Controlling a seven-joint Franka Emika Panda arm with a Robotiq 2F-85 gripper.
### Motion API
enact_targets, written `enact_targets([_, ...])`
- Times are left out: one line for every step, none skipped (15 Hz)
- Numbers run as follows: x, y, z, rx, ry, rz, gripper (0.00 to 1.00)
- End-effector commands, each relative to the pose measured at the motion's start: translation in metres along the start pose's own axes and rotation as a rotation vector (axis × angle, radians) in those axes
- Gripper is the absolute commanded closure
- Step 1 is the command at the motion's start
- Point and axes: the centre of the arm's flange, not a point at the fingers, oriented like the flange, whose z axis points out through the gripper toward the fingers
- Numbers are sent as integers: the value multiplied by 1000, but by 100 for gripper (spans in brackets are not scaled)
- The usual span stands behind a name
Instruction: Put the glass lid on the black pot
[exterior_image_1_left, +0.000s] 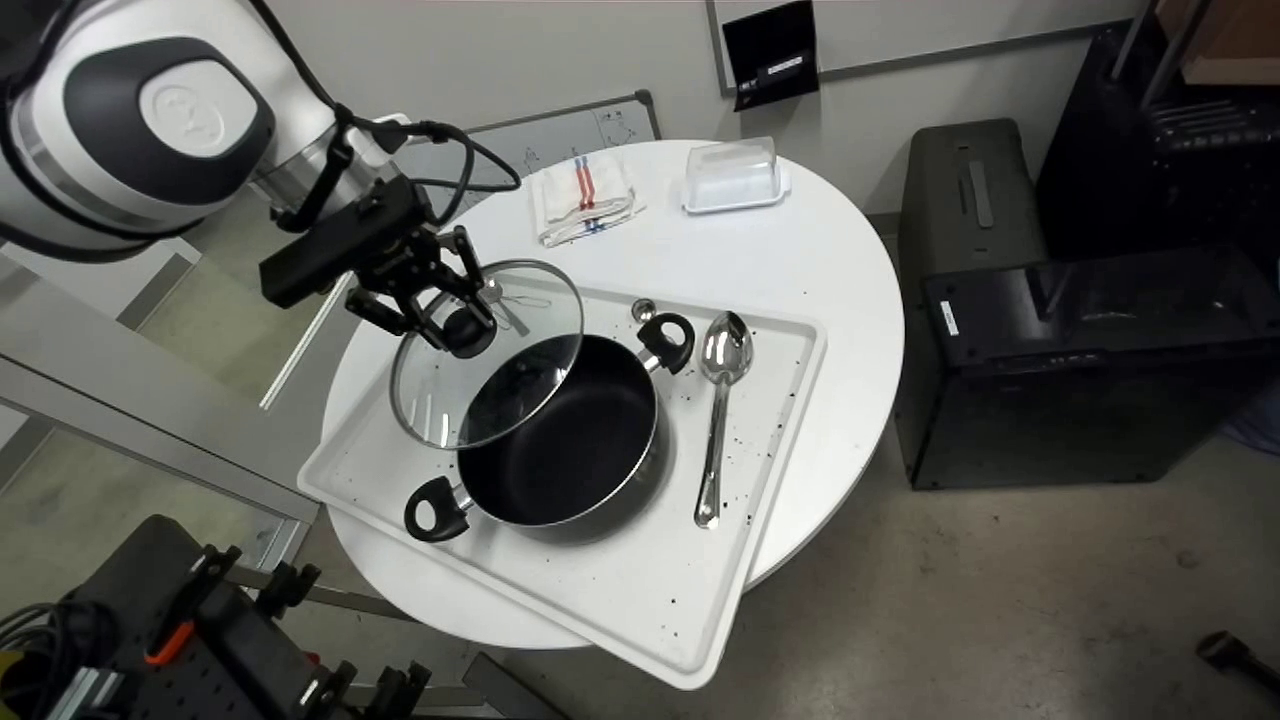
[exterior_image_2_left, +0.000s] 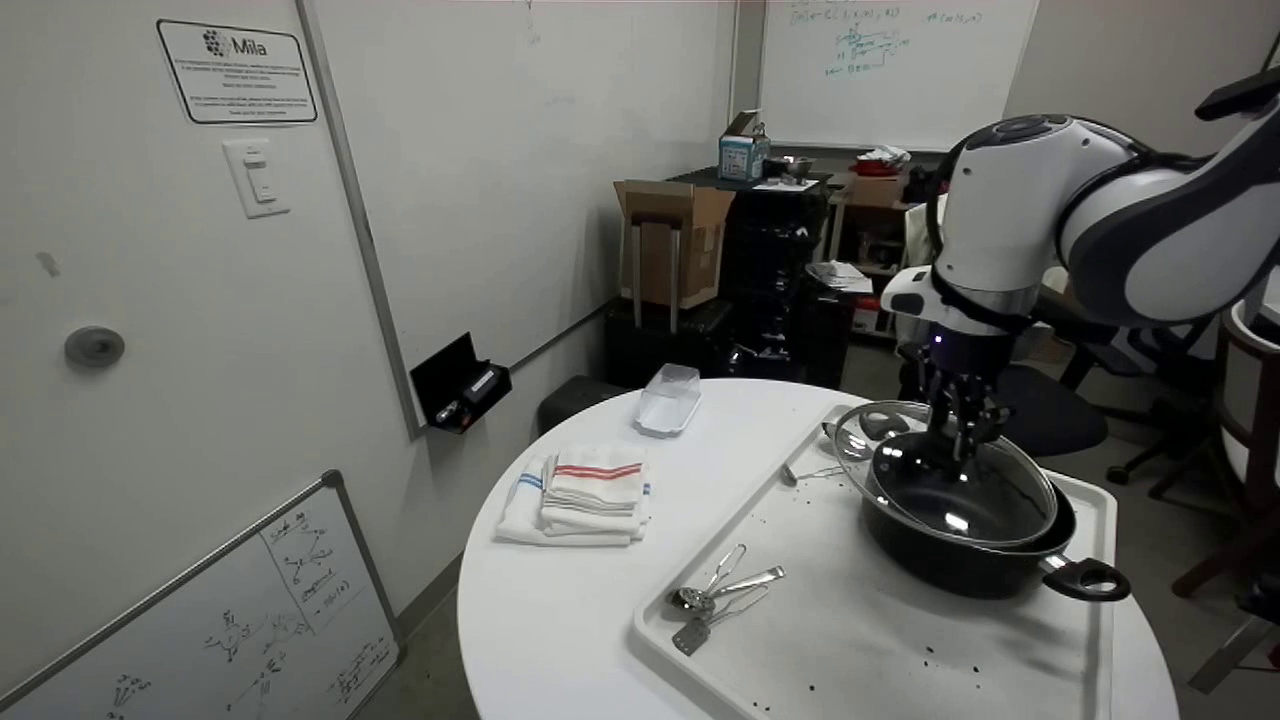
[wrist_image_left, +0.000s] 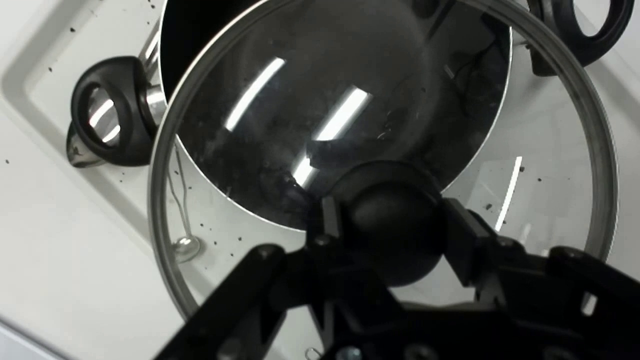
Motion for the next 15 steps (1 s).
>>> enact_targets([-31, 11, -9, 18, -4, 62, 75])
enact_targets([-37, 14, -5, 26, -7, 84, 75])
enact_targets([-43, 17, 0, 36, -10, 106, 75])
enact_targets([-48, 20, 3, 42, -11, 127, 75])
enact_targets([-54, 21, 6, 50, -14, 145, 75])
enact_targets([-58, 23, 9, 52, -14, 163, 75])
enact_targets([-62, 25, 11, 55, -15, 180, 75])
enact_targets([-65, 27, 13, 58, -13, 195, 75])
enact_targets([-68, 28, 15, 63, -17, 207, 75])
enact_targets([-70, 30, 17, 65, -17, 219, 75])
enact_targets([-72, 31, 19, 65, -17, 231, 75])
enact_targets([-73, 32, 21, 67, -17, 242, 75])
enact_targets([-74, 33, 23, 68, -16, 252, 75])
enact_targets([-75, 35, 25, 69, -14, 262, 75])
enact_targets([-75, 35, 27, 72, -13, 270, 75])
